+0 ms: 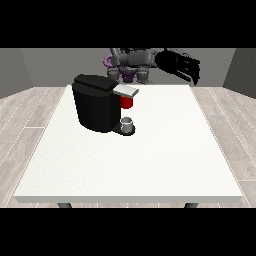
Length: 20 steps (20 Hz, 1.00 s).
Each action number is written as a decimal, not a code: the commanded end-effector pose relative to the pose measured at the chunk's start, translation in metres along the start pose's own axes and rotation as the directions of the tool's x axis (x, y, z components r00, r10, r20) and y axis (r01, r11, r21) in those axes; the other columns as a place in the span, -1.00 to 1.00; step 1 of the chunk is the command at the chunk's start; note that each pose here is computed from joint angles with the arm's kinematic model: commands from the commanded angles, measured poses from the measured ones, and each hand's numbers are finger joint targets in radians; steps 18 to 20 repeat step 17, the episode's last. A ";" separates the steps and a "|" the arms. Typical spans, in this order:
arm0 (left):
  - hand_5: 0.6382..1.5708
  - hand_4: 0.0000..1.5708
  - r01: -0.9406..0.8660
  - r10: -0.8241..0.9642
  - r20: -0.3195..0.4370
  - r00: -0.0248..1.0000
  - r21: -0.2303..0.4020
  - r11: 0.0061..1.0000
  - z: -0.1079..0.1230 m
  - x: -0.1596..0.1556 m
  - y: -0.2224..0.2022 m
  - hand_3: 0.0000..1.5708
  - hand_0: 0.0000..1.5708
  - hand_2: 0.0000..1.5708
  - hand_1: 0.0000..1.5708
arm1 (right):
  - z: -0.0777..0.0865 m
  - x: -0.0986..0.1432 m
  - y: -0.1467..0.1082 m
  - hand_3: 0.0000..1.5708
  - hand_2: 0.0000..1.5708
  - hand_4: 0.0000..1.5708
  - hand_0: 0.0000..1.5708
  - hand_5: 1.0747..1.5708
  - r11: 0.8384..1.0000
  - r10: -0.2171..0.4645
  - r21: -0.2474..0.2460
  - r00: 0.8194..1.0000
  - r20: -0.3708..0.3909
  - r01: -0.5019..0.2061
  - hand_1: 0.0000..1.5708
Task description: Insert the coffee pod into the coffee machine and close the lid
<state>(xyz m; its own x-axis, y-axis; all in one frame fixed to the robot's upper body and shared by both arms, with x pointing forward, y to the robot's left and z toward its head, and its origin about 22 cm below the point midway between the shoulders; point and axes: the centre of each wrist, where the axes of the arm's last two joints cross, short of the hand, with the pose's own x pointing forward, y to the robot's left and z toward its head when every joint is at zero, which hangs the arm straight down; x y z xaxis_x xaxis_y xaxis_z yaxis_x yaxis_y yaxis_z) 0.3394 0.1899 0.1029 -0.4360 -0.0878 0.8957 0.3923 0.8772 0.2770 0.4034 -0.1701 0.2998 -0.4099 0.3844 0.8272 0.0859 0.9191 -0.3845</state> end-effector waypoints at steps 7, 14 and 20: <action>1.00 -0.59 -0.025 0.026 -0.029 0.999 0.049 0.999 0.011 -0.001 0.020 -1.00 -1.00 -1.00 -1.00 | -0.013 -0.002 0.027 -1.00 -1.00 -1.00 -1.00 1.00 0.994 -0.068 0.092 0.995 0.076 0.061 -1.00; 1.00 -0.67 -0.054 0.066 -0.131 0.989 0.089 0.995 0.042 -0.028 0.007 -1.00 -1.00 -1.00 -1.00 | 0.018 -0.037 0.090 -1.00 -1.00 -0.77 -1.00 1.00 0.964 -0.169 0.225 0.979 0.112 0.140 -1.00; 1.00 -0.66 -0.041 0.062 -0.148 0.987 0.144 0.989 0.054 -0.038 0.028 -1.00 -1.00 -1.00 -1.00 | 0.034 -0.040 0.123 -1.00 -1.00 -0.67 -1.00 1.00 0.943 -0.215 0.282 0.970 0.110 0.177 -1.00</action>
